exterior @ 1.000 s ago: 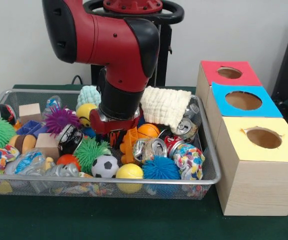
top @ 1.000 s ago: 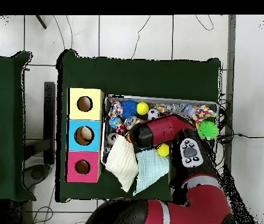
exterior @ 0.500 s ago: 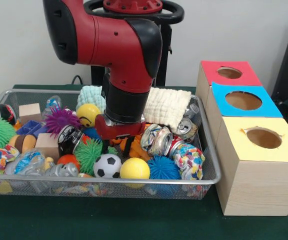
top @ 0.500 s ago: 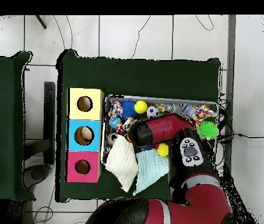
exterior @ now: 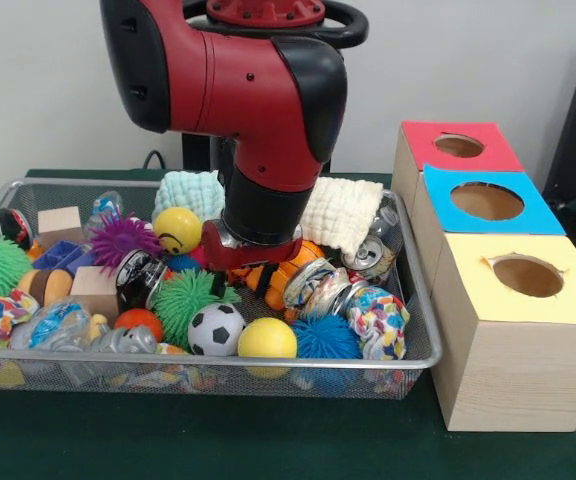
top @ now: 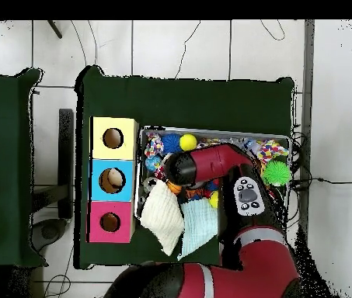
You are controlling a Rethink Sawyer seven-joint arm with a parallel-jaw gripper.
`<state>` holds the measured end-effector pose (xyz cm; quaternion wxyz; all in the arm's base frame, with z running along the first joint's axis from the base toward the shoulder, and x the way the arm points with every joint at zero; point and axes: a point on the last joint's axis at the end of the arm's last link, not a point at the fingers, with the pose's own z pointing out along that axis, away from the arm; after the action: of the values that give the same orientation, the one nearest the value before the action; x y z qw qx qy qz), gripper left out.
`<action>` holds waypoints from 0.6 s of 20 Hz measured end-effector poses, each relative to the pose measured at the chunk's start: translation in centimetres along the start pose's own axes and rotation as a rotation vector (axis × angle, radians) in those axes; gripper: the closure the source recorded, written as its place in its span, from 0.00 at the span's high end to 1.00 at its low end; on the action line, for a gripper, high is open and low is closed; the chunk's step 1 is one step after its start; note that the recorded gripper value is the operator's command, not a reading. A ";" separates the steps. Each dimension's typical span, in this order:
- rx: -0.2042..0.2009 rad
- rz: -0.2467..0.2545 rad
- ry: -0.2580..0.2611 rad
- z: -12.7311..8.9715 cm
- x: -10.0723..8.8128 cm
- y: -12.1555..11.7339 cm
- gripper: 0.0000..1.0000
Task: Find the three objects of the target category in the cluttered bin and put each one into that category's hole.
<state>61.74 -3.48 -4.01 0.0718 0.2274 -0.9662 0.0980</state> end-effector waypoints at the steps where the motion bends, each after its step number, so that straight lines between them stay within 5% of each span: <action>1: -0.011 0.010 0.046 0.0 -0.1 -0.2 1.00; 8: -0.044 0.031 0.193 0.6 0.3 -0.8 1.00; 12: -0.056 0.030 0.228 0.9 0.7 -0.6 1.00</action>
<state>61.25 -4.50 -4.69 0.1861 0.1983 -0.9574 0.0972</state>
